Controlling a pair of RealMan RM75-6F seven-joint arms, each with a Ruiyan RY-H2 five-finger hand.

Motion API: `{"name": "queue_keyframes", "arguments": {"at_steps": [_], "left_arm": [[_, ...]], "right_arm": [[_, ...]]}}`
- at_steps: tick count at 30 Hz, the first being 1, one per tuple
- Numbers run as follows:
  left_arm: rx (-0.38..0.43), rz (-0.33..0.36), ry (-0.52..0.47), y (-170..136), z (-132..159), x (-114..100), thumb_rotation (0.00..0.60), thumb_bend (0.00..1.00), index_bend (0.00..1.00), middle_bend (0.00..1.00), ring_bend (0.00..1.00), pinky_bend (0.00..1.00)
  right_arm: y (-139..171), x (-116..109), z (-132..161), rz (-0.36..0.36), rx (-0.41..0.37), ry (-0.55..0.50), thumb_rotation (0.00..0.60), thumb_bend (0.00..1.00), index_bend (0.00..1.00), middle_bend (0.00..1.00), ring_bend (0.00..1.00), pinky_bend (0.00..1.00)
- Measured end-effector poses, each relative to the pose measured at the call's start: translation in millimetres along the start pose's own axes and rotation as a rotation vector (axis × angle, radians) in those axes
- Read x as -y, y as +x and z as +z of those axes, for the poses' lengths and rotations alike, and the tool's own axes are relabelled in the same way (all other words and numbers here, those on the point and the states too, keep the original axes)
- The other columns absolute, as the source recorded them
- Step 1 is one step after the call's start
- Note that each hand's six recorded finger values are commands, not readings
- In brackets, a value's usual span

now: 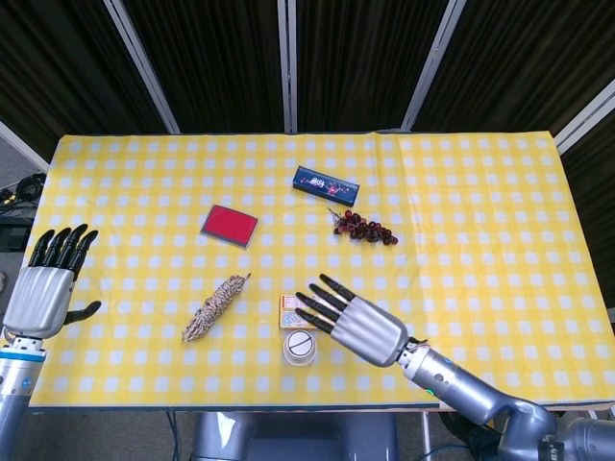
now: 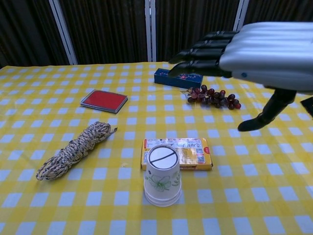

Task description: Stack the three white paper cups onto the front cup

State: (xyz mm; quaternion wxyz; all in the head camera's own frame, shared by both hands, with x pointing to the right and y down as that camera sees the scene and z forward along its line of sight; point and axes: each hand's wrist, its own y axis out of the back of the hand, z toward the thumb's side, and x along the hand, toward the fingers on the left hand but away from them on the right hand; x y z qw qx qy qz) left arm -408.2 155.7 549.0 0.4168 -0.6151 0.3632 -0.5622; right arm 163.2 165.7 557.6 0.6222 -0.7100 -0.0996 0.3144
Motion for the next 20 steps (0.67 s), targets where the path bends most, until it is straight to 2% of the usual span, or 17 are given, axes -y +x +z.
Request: {"name": "queue_keyframes", "arguments": {"at_steps": [5,11,15,20], "left_arm": [[0.006,0.022,-0.014,-4,-1,2,0.600,0.00,0.00,0.00,0.00,0.00],[-0.016,0.014,-0.040,-12,-11,11,0.600,0.00,0.00,0.00,0.00,0.00],[-0.030,0.005,-0.063,-17,-18,16,0.600,0.00,0.00,0.00,0.00,0.00],[-0.023,-0.008,-0.081,-22,-20,22,0.600,0.00,0.00,0.00,0.00,0.00]], "right_arm": [[41,7,-52,-0.043,0.202,-0.005,0.600,0.00,0.00,0.00,0.00,0.00],[98,19,-93,-0.085,0.436,-0.063,0.600,0.00,0.00,0.00,0.00,0.00],[133,32,-103,-0.089,0.556,-0.136,0.600,0.00,0.00,0.00,0.00,0.00],[177,53,-103,-0.076,0.685,-0.234,0.600,0.00,0.00,0.00,0.00,0.00]]}}
